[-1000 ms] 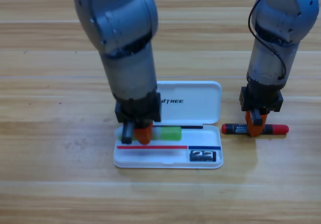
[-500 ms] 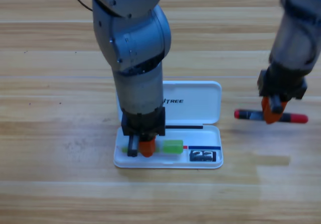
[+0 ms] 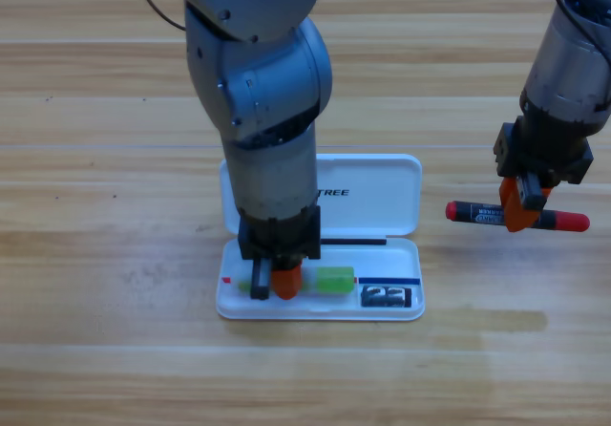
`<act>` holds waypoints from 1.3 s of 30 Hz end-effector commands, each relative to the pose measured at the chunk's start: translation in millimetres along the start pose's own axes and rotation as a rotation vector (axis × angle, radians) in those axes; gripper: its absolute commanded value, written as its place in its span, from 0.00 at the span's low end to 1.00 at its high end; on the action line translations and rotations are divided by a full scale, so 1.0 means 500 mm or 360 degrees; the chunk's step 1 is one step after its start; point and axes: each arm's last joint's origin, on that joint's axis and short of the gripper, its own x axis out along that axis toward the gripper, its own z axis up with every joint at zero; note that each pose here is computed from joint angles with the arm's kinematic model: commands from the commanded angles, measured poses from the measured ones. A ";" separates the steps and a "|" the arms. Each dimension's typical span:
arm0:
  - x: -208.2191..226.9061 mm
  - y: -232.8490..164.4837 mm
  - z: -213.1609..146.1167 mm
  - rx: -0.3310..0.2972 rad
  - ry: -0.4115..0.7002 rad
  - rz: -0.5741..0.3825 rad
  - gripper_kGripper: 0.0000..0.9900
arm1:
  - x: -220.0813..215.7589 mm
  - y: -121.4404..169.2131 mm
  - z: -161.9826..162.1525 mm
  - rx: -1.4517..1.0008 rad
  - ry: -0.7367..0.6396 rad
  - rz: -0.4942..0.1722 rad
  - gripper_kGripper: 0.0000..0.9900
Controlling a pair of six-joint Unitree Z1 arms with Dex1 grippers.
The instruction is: Clean up eraser and pencils
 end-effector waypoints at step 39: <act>-0.230 0.043 -0.312 -0.0338 -0.0127 0.0226 1.00 | 0.053 0.067 0.217 -0.0229 -0.0024 0.0065 0.00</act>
